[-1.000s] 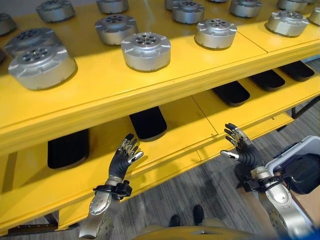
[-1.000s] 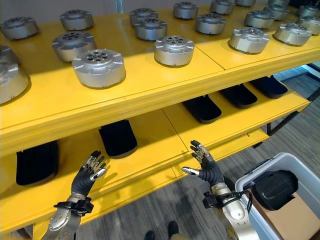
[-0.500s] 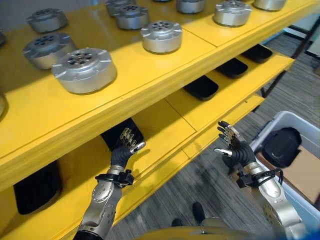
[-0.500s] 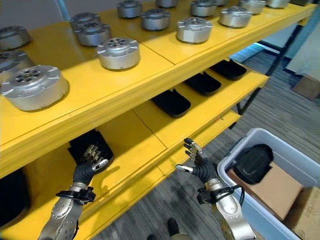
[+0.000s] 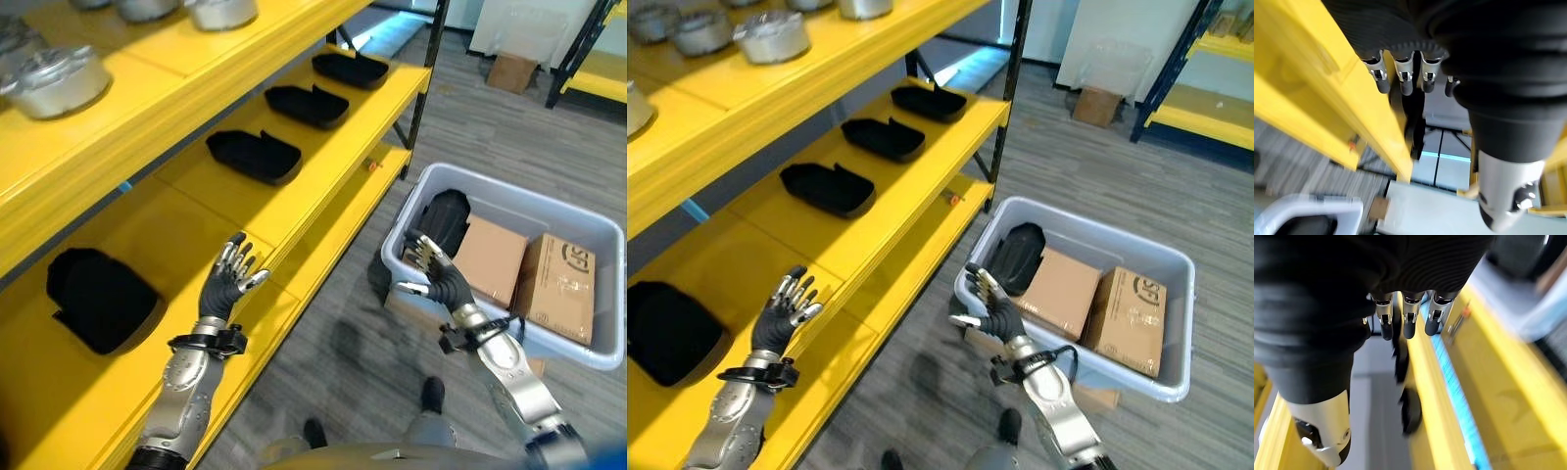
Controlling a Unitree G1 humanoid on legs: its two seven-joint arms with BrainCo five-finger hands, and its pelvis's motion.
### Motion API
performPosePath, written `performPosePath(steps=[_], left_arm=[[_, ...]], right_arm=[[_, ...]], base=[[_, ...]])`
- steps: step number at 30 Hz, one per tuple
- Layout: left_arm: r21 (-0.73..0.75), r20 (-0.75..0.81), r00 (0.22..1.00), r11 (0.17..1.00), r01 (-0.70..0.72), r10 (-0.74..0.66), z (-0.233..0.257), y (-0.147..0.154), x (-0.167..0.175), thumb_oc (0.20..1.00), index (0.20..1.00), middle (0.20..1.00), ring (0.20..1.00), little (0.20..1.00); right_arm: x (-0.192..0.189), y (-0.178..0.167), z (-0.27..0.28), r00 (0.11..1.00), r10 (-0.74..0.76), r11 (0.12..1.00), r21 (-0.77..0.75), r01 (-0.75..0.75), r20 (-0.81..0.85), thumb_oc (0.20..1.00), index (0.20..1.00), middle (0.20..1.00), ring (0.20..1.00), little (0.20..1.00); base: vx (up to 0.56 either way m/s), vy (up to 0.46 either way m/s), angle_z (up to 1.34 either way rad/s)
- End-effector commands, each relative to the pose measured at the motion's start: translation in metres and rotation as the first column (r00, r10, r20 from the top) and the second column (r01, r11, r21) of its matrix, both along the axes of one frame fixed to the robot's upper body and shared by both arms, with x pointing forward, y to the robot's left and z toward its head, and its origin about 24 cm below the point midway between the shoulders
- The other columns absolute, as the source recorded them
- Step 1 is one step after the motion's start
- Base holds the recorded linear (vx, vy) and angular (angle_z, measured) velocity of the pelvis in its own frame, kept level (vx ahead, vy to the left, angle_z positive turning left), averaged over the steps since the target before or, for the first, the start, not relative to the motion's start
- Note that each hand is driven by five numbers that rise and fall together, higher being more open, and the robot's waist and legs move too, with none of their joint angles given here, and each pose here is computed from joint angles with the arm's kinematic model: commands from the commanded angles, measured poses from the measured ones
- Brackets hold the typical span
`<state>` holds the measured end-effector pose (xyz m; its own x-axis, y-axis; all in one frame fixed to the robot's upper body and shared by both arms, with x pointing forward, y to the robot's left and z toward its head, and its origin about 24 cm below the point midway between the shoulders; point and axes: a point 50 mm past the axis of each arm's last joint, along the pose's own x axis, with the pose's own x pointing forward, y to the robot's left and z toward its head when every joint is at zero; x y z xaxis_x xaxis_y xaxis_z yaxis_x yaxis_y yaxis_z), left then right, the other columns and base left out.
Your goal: Move parts from the plastic box to the shelf.
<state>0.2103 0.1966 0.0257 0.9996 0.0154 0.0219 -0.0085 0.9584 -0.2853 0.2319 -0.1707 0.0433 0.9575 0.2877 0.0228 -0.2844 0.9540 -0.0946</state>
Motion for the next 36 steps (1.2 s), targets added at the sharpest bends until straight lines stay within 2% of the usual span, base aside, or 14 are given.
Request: performPosePath(steps=[1, 8, 16, 26, 30, 36], left_arm=[[0.039, 0.122, 0.992, 0.999, 0.003, -0.008, 0.023, 0.006, 0.012, 1.000, 1.000, 1.000, 1.000, 1.000], [0.027, 0.109, 0.994, 0.999, 0.022, -0.025, 0.019, 0.001, 0.018, 1.000, 1.000, 1.000, 1.000, 1.000], [0.009, 0.106, 0.994, 1.000, 0.007, -0.008, 0.019, 0.004, 0.007, 1.000, 1.000, 1.000, 1.000, 1.000], [-0.001, 0.134, 0.990, 0.999, -0.049, 0.049, 0.021, 0.015, 0.000, 1.000, 1.000, 1.000, 1.000, 1.000], [0.031, 0.139, 0.989, 0.998, -0.048, 0.043, 0.023, 0.019, -0.001, 1.000, 1.000, 1.000, 1.000, 1.000], [0.092, 0.160, 0.985, 0.993, -0.074, 0.059, 0.030, 0.025, 0.005, 1.000, 1.000, 1.000, 1.000, 1.000]], right_arm=[[0.009, 0.007, 0.031, 0.987, 0.026, 0.998, 0.051, -0.034, 0.162, 1.000, 1.000, 1.000, 1.000, 1.000], [0.007, -0.010, 0.034, 0.983, -0.049, 0.998, 0.056, 0.039, 0.176, 1.000, 1.000, 1.000, 1.000, 1.000], [0.007, -0.015, 0.045, 0.974, -0.032, 0.999, 0.024, 0.027, 0.225, 1.000, 1.000, 1.000, 1.000, 1.000], [0.005, -0.019, 0.037, 0.977, -0.050, 0.999, -0.006, 0.053, 0.206, 1.000, 1.000, 1.000, 1.000, 1.000], [-0.003, -0.024, 0.030, 0.983, -0.074, 0.997, 0.021, 0.071, 0.168, 1.000, 1.000, 1.000, 1.000, 1.000], [0.001, -0.012, 0.026, 0.988, -0.049, 0.998, 0.044, 0.043, 0.143, 1.000, 1.000, 1.000, 1.000, 1.000]], base=[[0.11, -0.244, -0.32], [0.11, -0.182, -0.06], [0.10, -0.213, -0.32], [0.15, 0.236, -0.74], [0.16, 0.272, -0.48], [0.01, 0.187, -0.08]])
